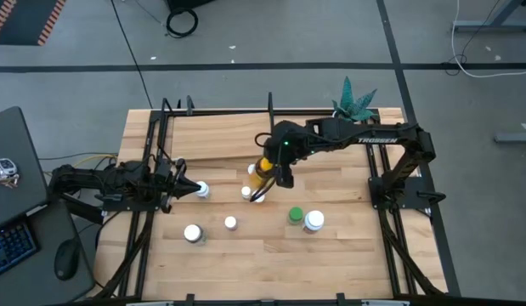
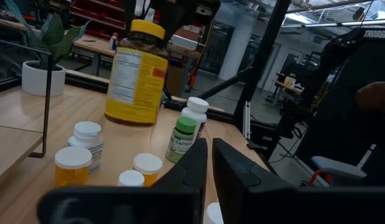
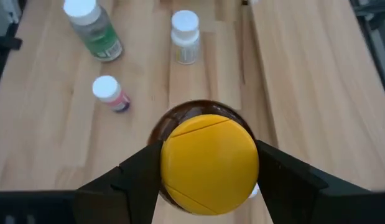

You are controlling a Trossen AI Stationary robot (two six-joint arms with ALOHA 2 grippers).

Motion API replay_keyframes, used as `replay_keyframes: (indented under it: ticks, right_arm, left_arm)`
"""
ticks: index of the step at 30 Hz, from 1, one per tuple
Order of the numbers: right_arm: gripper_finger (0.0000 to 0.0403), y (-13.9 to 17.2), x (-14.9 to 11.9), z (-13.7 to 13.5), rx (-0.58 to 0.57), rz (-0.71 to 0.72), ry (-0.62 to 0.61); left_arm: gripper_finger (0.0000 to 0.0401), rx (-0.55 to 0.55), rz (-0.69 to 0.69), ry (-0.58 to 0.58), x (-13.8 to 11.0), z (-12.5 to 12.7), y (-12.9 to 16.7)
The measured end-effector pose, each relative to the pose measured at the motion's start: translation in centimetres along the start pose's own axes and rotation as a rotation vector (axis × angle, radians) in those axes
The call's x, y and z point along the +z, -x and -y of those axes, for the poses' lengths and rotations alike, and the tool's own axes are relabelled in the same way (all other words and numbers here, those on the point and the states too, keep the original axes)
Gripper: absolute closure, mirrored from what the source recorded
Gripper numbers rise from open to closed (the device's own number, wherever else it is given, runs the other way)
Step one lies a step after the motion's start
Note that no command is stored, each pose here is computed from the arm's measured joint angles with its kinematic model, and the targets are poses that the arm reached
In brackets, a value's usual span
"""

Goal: Pick and place medicine bottles onto shelf by color
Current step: Put the yellow pill bottle on the shelf

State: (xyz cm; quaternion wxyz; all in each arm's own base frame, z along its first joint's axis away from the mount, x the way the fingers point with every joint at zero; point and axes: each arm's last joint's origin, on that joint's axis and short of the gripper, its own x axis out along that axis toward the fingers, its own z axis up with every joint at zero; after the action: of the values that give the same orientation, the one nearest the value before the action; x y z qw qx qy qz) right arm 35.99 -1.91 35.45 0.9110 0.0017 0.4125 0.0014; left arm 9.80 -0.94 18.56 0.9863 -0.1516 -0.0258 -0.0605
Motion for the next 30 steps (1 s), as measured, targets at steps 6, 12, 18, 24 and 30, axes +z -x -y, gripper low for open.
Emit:
replay_keyframes:
  ticks: [6, 12, 18, 24, 30]
  right_arm:
    - [0.0162, -2.0, 2.7, 1.8, -0.020, -0.027, 0.067]
    - [0.0162, -3.5, 5.4, 4.2, -0.055, -0.047, 0.136]
    - [0.0162, -4.5, 6.8, 7.6, -0.104, -0.010, 0.160]
    - [0.0162, -5.4, 6.2, 11.2, -0.112, -0.004, 0.126]
    - [0.0162, -5.3, 5.8, 13.8, -0.140, 0.014, 0.101]
  left_arm:
    - [0.0362, 0.001, -0.002, 0.000, 0.0, 0.0, 0.0]
    - [0.0370, -0.001, 0.001, 0.000, 0.0, 0.0, 0.0]
    - [0.0372, 0.000, 0.001, 0.000, 0.0, 0.0, 0.0]
    - [0.0363, 0.000, 0.001, 0.000, 0.0, 0.0, 0.0]
    - [0.0366, 0.000, -0.001, 0.000, 0.0, 0.0, 0.0]
